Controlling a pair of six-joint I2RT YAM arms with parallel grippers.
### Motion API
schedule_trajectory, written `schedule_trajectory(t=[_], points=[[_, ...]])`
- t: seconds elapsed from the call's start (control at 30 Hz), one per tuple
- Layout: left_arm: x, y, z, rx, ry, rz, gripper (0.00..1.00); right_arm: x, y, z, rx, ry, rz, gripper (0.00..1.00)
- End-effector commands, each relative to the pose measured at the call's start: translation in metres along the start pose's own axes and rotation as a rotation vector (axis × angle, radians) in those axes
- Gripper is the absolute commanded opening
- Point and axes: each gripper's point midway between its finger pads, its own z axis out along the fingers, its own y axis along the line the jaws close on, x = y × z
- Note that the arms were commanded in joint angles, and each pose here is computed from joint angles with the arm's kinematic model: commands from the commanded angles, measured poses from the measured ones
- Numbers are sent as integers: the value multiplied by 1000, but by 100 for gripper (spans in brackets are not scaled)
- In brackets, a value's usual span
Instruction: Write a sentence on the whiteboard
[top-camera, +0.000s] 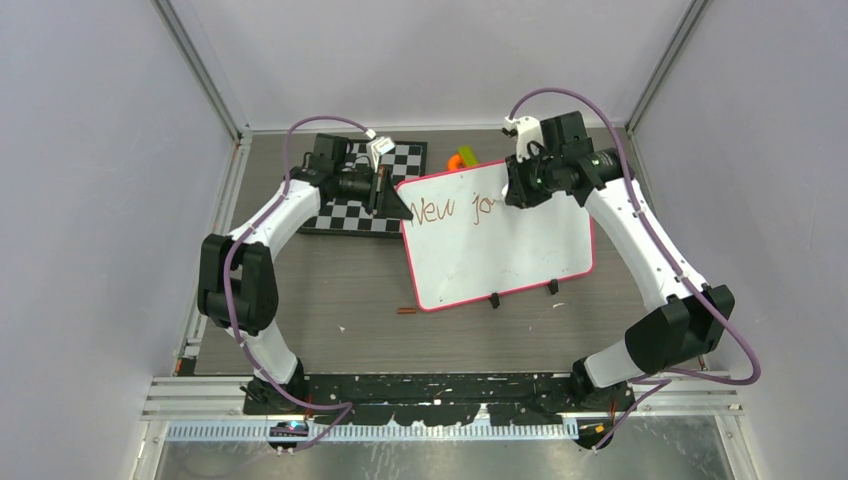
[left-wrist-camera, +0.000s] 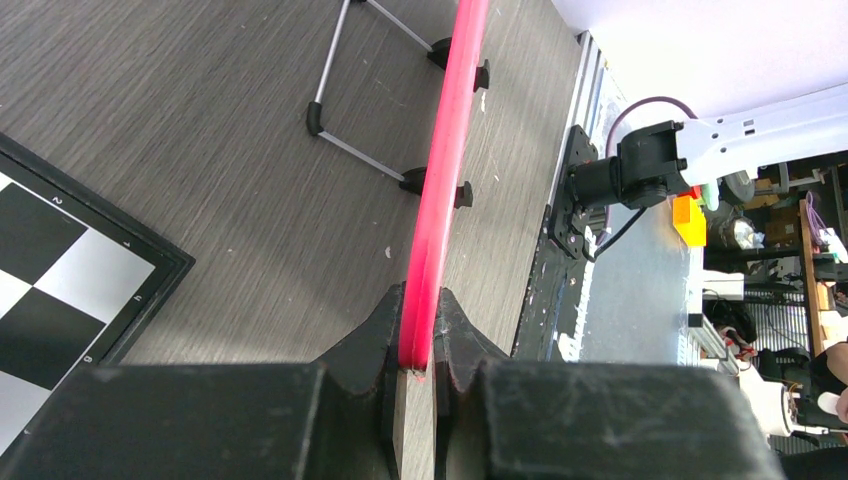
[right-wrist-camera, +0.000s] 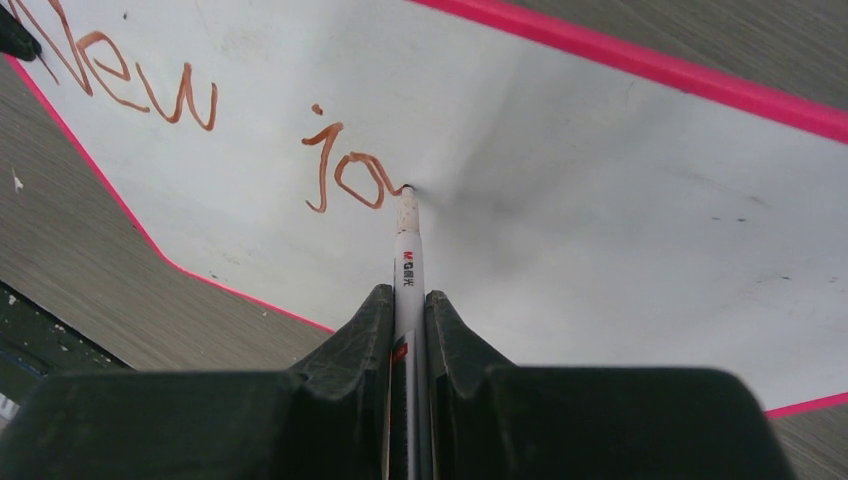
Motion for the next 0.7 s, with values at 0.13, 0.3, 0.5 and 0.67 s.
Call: schedule_trajectory(t=[0.13,0.3,0.5,0.67], points=[[-9,2,1,-41,-20,57,0,-39,-13,-10,45,-103,-21,0],[-8,2,1,-41,-18,58,0,-34,-11,-7,30,-90,-14,0],[-9,3,2,-40,-18,55,0,-15,-9,-5,25,-53,-9,0],[-8,3,3,-39,-16,52,0,-4,-8,-5,27,-37,-2,0]])
